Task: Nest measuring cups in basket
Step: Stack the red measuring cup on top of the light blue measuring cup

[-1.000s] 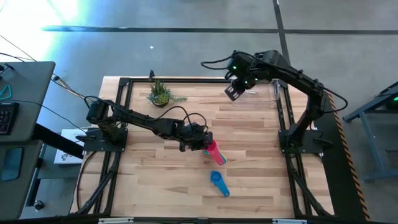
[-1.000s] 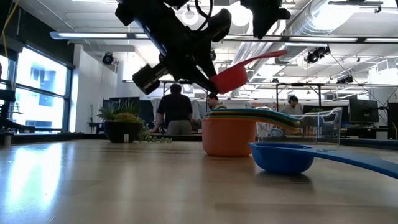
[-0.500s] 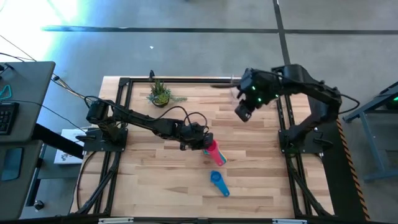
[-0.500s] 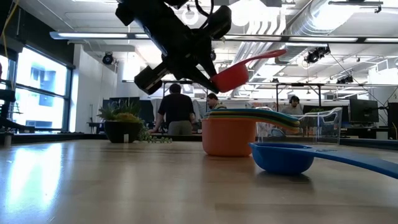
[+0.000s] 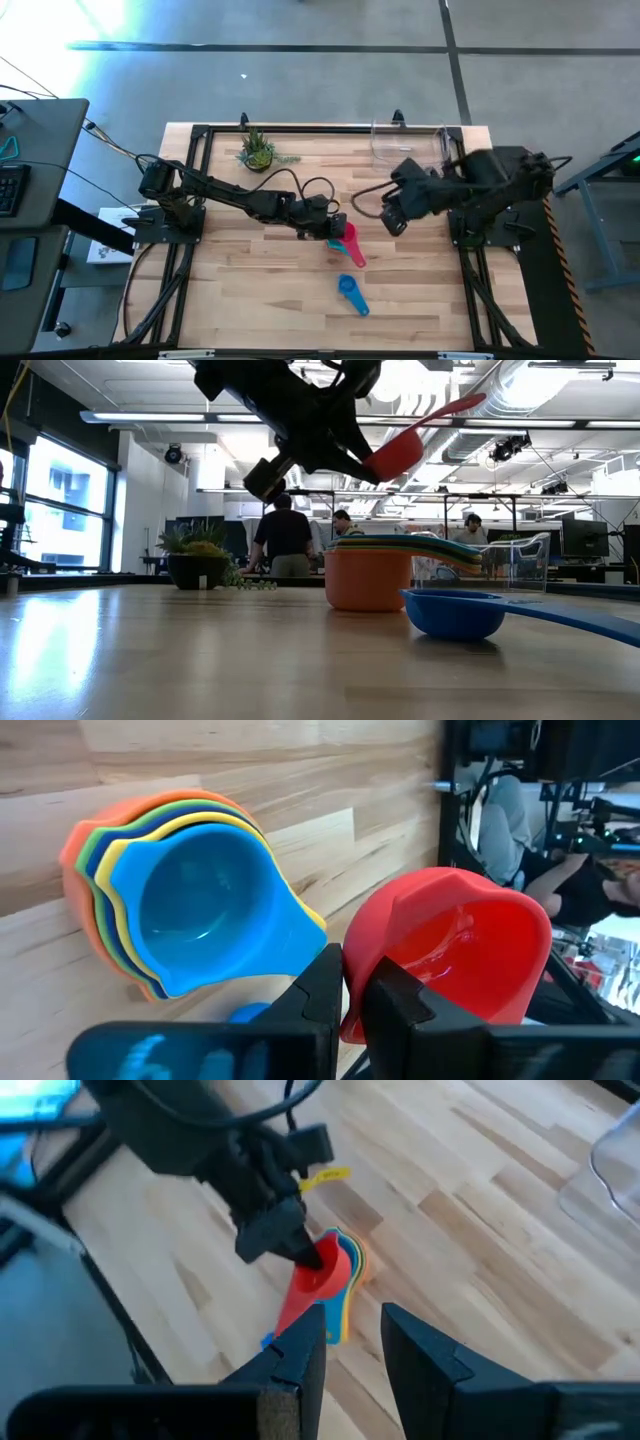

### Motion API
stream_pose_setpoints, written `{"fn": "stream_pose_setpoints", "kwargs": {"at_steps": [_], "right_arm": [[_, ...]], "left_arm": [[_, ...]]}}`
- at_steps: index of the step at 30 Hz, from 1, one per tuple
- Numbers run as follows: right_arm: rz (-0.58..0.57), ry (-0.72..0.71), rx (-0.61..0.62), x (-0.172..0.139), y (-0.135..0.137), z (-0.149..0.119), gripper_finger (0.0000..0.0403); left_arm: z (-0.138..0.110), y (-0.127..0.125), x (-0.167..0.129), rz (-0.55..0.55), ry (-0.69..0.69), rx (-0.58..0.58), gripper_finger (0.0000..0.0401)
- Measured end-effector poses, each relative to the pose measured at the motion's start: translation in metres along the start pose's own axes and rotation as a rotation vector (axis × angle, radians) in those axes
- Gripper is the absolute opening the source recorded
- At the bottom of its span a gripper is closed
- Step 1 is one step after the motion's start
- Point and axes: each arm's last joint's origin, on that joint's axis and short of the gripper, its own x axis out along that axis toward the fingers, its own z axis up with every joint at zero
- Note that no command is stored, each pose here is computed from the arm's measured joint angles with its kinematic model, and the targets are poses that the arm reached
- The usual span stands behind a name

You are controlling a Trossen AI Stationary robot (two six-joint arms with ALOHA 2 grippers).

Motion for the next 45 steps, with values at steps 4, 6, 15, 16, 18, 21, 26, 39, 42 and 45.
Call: {"fn": "stream_pose_setpoints", "kwargs": {"at_steps": [4,6,15,16,18,21,26,39,42,45], "right_arm": [[-0.086,0.006,0.093,0.020,0.007,-0.020,0.0092],[-0.148,0.033,0.127,0.037,0.008,-0.031,0.0092],[-0.232,0.044,0.270,0.089,0.007,-0.052,0.0092],[-0.228,0.050,0.278,0.093,0.007,-0.052,0.0092],[-0.219,0.044,0.294,0.100,0.006,-0.051,0.0092],[-0.207,0.045,0.274,0.107,0.005,-0.048,0.0092],[-0.161,0.070,0.191,0.115,0.005,-0.040,0.0092],[-0.048,0.185,0.083,0.152,-0.007,-0.031,0.0136],[-0.038,0.166,0.092,0.154,-0.008,-0.026,0.0140],[-0.035,0.152,0.094,0.158,-0.009,-0.021,0.0140]], "left_arm": [[0.000,0.001,0.000,0.005,0.005,0.025,0.0021],[0.000,0.000,0.000,0.003,0.006,0.045,0.0021],[-0.001,0.000,0.000,-0.001,0.028,0.133,0.0021],[-0.001,0.000,0.000,-0.001,0.028,0.144,0.0021],[-0.001,0.000,0.000,-0.001,0.028,0.153,0.0021],[-0.001,0.000,0.000,-0.002,0.028,0.154,0.0021],[0.001,0.000,0.000,-0.002,0.025,0.190,0.0021],[0.007,0.001,0.000,0.002,0.015,0.202,0.0021],[0.008,0.001,0.000,0.004,0.013,0.202,0.0021],[0.010,0.001,0.000,0.005,0.011,0.200,0.0021]]}}
